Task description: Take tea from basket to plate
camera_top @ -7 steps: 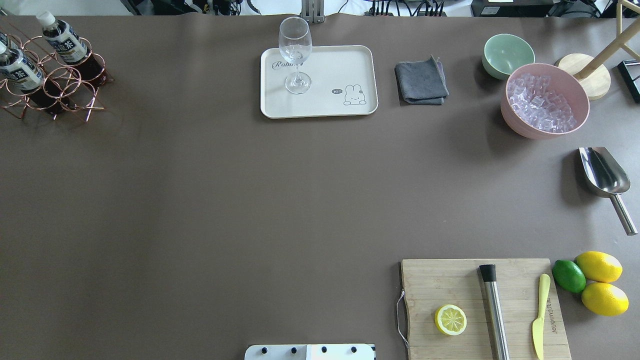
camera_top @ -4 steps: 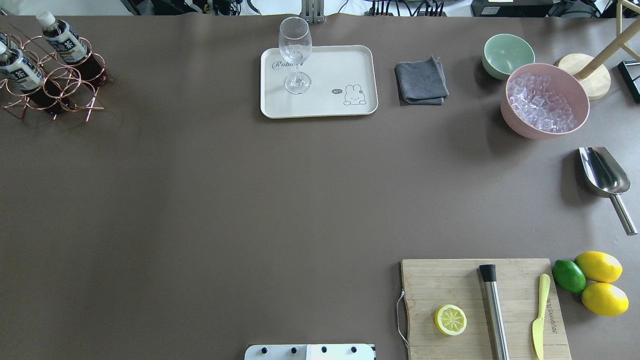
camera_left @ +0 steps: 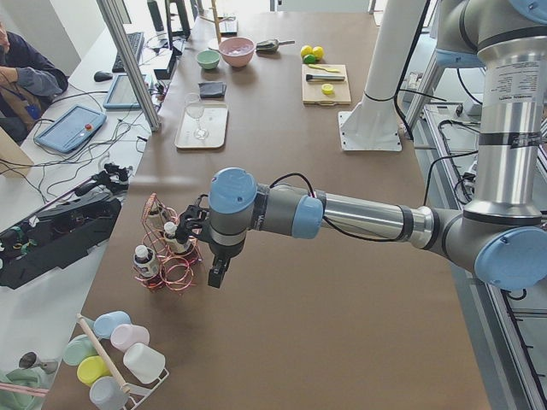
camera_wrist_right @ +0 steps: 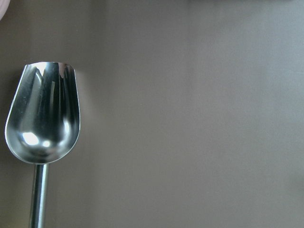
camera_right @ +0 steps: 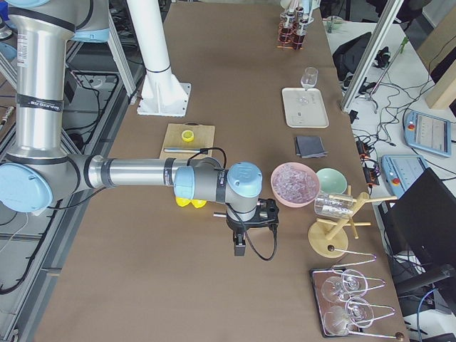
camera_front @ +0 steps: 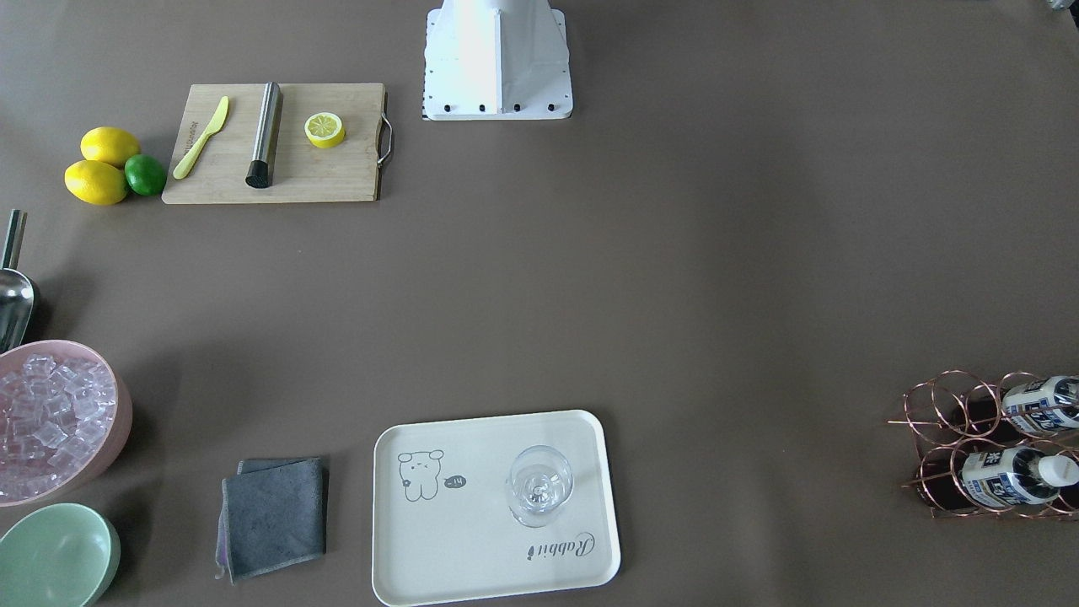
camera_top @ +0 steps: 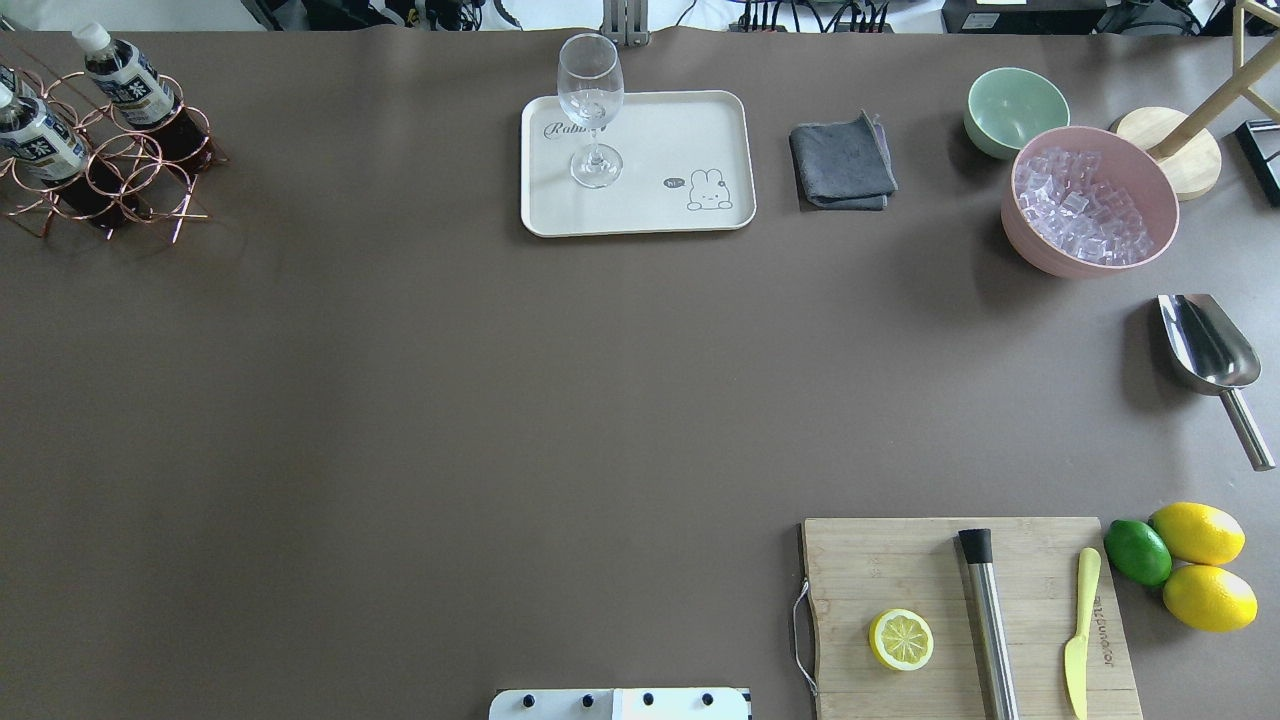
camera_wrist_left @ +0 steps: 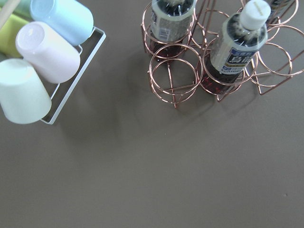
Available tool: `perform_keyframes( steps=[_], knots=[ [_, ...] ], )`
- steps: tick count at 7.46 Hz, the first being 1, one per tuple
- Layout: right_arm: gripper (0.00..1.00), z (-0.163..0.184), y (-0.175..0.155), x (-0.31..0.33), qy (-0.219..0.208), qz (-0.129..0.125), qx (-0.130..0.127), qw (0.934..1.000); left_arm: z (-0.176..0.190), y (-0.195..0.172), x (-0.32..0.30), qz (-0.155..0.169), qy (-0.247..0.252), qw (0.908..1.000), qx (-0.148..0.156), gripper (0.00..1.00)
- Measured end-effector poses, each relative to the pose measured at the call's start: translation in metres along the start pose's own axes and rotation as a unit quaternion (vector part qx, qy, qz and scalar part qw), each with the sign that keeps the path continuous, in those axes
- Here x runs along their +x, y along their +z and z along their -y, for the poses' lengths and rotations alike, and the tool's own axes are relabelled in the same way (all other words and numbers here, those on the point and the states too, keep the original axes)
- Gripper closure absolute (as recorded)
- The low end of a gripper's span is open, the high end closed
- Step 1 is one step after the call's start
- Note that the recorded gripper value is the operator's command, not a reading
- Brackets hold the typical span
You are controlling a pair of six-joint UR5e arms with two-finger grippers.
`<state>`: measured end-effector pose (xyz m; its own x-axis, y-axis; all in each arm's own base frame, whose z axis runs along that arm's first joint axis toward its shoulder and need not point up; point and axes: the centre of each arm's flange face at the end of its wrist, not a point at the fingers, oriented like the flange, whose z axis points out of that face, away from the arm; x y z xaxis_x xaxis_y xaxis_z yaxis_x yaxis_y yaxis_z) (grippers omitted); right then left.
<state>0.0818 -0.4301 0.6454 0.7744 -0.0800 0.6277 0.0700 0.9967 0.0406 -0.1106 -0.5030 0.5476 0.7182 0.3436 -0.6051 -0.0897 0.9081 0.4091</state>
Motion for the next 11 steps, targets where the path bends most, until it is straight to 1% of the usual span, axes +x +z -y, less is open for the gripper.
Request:
perform_keyframes(
  steps=[1, 2, 4, 5, 6, 7, 9, 10, 11],
  knots=[
    [0.00, 0.000, 0.000, 0.000, 0.000, 0.000, 0.000, 1.0000, 0.020, -0.006, 0.001, 0.003, 0.055, 0.9984, 0.007, 0.03],
    [0.00, 0.000, 0.000, 0.000, 0.000, 0.000, 0.000, 1.0000, 0.043, -0.011, 0.001, 0.006, 0.116, 0.9931, 0.013, 0.03],
    [0.00, 0.000, 0.000, 0.000, 0.000, 0.000, 0.000, 1.0000, 0.082, -0.016, -0.002, 0.010, 0.213, 0.9768, 0.020, 0.02],
    [0.00, 0.000, 0.000, 0.000, 0.000, 0.000, 0.000, 1.0000, 0.105, -0.015, -0.008, 0.010, 0.257, 0.9663, 0.018, 0.02],
    [0.00, 0.000, 0.000, 0.000, 0.000, 0.000, 0.000, 1.0000, 0.125, -0.013, -0.011, 0.009, 0.300, 0.9538, 0.016, 0.02],
    [0.00, 0.000, -0.001, 0.000, 0.000, 0.000, 0.001, 1.0000, 0.141, -0.012, -0.008, 0.008, 0.344, 0.9388, 0.015, 0.02],
    [0.00, 0.000, -0.001, 0.000, 0.000, 0.000, 0.000, 1.0000, 0.159, -0.004, 0.006, 0.002, 0.405, 0.9140, 0.014, 0.02],
    [0.00, 0.000, -0.001, 0.000, 0.000, 0.000, 0.000, 1.0000, 0.168, 0.003, 0.018, -0.003, 0.427, 0.9043, 0.013, 0.02],
    [0.00, 0.000, -0.001, 0.000, 0.000, 0.000, 0.000, 1.0000, 0.176, 0.010, 0.029, -0.009, 0.440, 0.8980, 0.013, 0.02]
  ],
)
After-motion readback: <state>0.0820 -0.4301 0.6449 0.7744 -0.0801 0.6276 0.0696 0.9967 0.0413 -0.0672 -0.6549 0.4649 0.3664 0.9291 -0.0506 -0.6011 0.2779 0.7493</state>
